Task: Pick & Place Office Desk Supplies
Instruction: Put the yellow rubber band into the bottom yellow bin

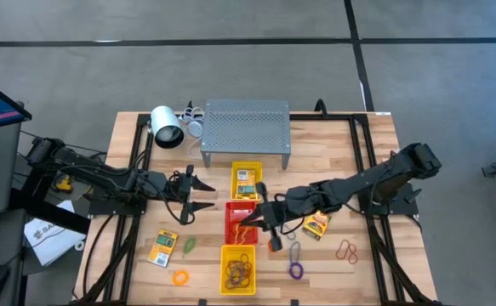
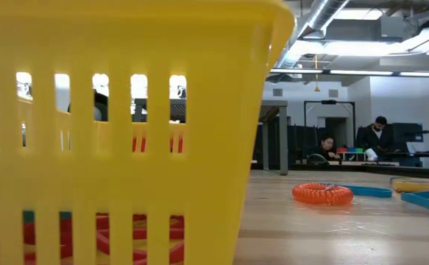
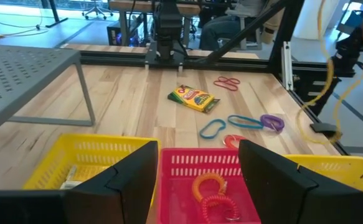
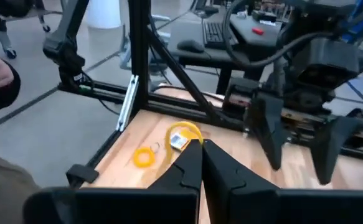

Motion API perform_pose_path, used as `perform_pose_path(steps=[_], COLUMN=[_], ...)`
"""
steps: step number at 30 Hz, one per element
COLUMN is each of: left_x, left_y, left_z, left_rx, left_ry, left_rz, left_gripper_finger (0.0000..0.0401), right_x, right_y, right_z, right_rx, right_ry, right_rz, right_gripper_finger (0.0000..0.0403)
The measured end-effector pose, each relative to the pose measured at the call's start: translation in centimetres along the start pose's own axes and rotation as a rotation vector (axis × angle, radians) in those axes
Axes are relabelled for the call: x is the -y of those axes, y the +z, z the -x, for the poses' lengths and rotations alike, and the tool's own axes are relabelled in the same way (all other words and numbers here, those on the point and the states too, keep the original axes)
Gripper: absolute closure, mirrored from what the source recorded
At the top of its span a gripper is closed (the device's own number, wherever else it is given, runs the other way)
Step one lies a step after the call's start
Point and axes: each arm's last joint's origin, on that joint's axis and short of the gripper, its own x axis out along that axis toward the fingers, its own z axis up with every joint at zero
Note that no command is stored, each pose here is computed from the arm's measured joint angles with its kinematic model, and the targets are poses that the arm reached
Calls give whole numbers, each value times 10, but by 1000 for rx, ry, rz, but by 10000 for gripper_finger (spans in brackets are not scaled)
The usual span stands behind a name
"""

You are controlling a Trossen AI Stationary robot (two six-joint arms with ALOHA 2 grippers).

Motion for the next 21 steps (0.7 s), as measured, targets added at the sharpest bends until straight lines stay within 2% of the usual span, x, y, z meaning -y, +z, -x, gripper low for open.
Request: perform_pose_path(steps=[11,16,21], left_x=[1,1,1], left_y=[0,-1,-2], left_z=[0,0,-1], left_rx=[0,-4,-15], left_ry=[-5,-4,-2], left_rz=[5,4,1], left_gripper_finger=[183,183,183], right_x=[-32,-46,-55], right_y=[-3,-9,-26], right_z=[-36,-53,-67], right_rx=[7,-93,-184], right_ry=[69,93,96], right_rz=[-37,-56,-111], right_gripper_finger=[403,403,403])
